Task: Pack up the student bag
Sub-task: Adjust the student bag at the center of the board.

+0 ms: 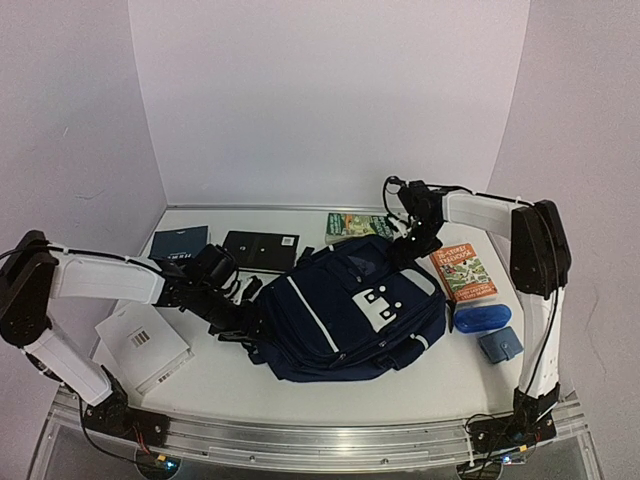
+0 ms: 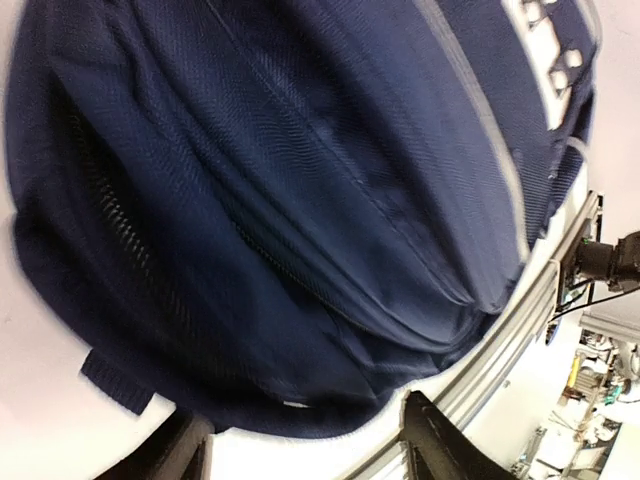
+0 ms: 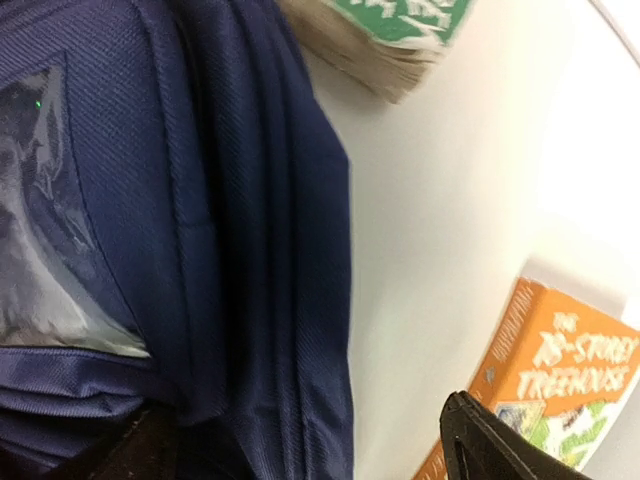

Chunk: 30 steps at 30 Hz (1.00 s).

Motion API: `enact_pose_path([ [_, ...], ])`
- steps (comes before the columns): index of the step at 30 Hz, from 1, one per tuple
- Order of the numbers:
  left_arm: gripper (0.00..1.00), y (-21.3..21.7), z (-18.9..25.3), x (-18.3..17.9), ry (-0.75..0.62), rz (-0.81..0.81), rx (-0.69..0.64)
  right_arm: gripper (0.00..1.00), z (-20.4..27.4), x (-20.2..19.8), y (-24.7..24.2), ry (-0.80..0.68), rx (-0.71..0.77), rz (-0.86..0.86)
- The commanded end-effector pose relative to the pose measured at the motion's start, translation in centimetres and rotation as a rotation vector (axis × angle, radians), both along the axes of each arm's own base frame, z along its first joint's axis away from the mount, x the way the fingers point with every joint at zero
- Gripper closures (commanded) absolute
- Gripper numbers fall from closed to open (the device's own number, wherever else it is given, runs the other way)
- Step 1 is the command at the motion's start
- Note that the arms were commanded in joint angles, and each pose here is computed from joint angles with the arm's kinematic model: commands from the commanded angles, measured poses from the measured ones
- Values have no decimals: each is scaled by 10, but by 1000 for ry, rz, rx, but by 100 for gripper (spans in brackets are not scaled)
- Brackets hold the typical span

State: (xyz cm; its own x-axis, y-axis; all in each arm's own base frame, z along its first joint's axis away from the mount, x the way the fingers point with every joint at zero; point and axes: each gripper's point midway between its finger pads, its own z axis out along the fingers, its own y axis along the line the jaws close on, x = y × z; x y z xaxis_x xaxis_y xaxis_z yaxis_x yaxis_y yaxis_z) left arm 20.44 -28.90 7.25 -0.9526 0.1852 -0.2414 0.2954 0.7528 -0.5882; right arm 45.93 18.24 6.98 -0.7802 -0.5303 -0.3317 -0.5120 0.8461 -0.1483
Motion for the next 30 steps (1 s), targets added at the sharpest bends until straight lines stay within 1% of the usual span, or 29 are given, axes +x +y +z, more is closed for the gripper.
enact_pose_path([
  [1, 22, 7, 37, 6, -102, 72, -64, 2, 63, -40, 19, -23, 185, 103],
  [4, 15, 12, 41, 5, -112, 101, -70, 2, 77, -69, 37, 18, 296, 164],
  [7, 12, 16, 35, 8, -95, 136, -46, 2, 79, -95, 53, 67, 353, 207],
  [11, 11, 23, 26, 17, -59, 206, -22, 2, 78, -118, 73, 97, 359, 269],
  [13, 11, 28, 27, 23, -40, 255, -44, 2, 78, -126, 84, 99, 351, 297],
  [18, 14, 54, 25, 40, 1, 377, -109, 4, 75, -134, 118, 100, 332, 339],
  [24, 16, 61, 21, 49, 17, 405, -113, 6, 67, -137, 170, 110, 328, 382],
  [30, 16, 65, 18, 52, 36, 434, -113, 7, 77, -132, 229, 55, 353, 411],
])
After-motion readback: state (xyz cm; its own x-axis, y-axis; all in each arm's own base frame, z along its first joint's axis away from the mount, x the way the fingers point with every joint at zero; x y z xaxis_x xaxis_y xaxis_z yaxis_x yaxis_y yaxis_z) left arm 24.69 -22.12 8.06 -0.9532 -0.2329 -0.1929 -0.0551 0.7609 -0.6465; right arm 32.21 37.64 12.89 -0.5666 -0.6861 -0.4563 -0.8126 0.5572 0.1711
